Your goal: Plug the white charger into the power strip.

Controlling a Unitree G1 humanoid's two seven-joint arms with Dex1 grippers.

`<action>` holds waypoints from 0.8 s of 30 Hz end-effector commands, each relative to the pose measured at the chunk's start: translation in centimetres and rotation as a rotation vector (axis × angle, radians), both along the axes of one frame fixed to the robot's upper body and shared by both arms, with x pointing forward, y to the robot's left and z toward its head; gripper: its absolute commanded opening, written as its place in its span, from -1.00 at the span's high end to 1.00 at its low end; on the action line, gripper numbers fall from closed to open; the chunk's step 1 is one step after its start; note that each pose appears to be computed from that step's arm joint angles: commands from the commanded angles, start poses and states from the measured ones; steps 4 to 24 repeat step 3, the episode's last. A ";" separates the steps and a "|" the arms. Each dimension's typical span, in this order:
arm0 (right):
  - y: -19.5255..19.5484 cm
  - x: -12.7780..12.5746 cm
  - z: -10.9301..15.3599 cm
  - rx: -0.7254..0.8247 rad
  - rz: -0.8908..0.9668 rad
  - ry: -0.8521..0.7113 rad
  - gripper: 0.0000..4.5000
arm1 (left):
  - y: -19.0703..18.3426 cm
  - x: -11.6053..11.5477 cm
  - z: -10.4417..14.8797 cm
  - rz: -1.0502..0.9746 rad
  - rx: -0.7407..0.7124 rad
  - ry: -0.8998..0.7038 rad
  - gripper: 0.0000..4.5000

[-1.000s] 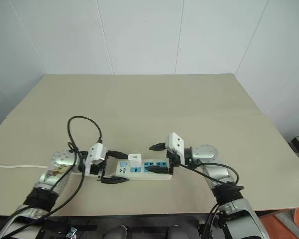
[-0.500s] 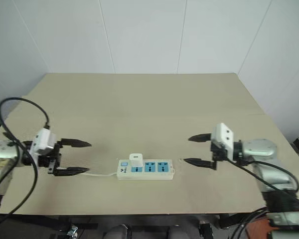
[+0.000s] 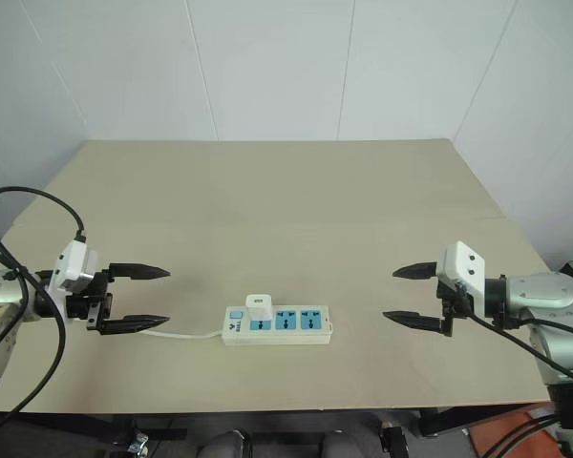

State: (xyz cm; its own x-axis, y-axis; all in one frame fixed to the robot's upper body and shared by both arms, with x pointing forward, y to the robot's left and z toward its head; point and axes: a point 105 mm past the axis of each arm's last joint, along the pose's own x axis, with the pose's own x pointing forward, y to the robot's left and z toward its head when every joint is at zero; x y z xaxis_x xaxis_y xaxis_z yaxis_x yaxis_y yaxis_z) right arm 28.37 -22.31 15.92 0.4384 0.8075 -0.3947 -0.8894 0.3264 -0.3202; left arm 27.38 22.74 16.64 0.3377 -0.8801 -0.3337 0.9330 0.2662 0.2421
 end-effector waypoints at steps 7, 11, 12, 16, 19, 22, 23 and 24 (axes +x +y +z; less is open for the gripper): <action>-0.3 -0.2 1.9 0.004 -0.014 -0.056 -1.00 | -0.3 0.0 1.4 -0.014 -0.010 -0.047 -0.99; -0.3 -0.2 1.9 0.004 -0.014 -0.056 -1.00 | -0.3 0.0 1.4 -0.014 -0.010 -0.047 -0.99; -0.3 -0.2 1.9 0.004 -0.014 -0.056 -1.00 | -0.3 0.0 1.4 -0.014 -0.010 -0.047 -0.99; -0.3 -0.2 1.9 0.004 -0.014 -0.056 -1.00 | -0.3 0.0 1.4 -0.014 -0.010 -0.047 -0.99; -0.3 -0.2 1.9 0.004 -0.014 -0.056 -1.00 | -0.3 0.0 1.4 -0.014 -0.010 -0.047 -0.99; -0.3 -0.2 1.9 0.004 -0.014 -0.056 -1.00 | -0.3 0.0 1.4 -0.014 -0.010 -0.047 -0.99; -0.3 -0.2 1.9 0.004 -0.014 -0.056 -1.00 | -0.3 0.0 1.4 -0.014 -0.010 -0.047 -0.99; -0.3 -0.2 1.9 0.004 -0.014 -0.056 -1.00 | -0.3 0.0 1.4 -0.014 -0.010 -0.047 -0.99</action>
